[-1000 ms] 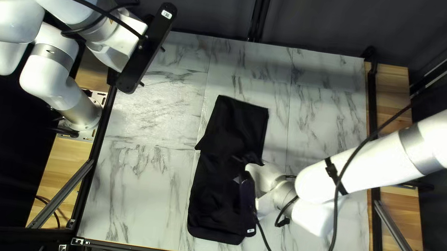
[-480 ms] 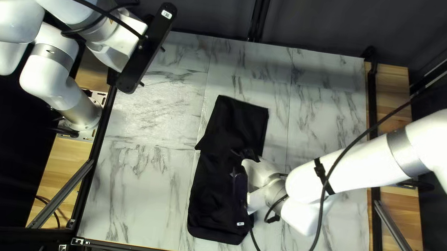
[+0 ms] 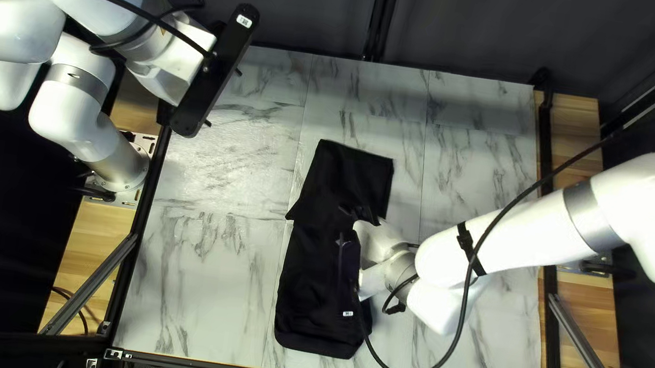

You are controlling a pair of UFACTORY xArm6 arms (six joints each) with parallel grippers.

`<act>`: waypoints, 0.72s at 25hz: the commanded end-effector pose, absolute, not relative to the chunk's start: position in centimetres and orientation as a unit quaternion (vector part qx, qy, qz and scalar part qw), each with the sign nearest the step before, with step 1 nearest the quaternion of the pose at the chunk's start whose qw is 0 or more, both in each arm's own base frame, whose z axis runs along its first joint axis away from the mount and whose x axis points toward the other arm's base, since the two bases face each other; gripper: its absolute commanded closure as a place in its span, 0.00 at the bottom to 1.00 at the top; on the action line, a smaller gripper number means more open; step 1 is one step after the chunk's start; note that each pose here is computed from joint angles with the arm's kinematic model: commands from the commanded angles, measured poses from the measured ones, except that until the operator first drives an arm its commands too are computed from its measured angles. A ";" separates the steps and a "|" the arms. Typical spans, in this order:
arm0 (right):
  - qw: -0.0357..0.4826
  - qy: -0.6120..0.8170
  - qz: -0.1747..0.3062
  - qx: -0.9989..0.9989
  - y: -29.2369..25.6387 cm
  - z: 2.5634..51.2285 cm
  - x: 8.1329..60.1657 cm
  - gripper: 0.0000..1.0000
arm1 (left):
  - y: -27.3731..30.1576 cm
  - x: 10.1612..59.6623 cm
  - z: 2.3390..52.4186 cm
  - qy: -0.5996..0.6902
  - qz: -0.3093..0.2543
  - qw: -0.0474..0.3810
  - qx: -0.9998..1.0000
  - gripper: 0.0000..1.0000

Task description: Fold t-shirt

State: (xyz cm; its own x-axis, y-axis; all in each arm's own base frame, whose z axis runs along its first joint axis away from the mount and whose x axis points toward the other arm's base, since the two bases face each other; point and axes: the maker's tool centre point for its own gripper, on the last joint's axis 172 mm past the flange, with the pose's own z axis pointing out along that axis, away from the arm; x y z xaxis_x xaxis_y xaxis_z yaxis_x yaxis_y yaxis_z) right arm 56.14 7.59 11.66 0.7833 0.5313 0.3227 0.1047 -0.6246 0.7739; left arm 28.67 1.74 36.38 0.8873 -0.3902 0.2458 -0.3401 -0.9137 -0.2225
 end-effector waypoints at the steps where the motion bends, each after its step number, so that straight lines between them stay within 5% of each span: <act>1: 0.390 0.183 0.269 0.861 7.3 10.7 55.8 0.00 | 1.7 28.7 36.4 0.189 -0.144 0.087 -0.968 0.00; 18: 0.380 0.181 0.257 0.870 9.1 8.6 55.3 0.00 | 1.7 28.7 36.4 0.189 -0.144 0.087 -0.968 0.00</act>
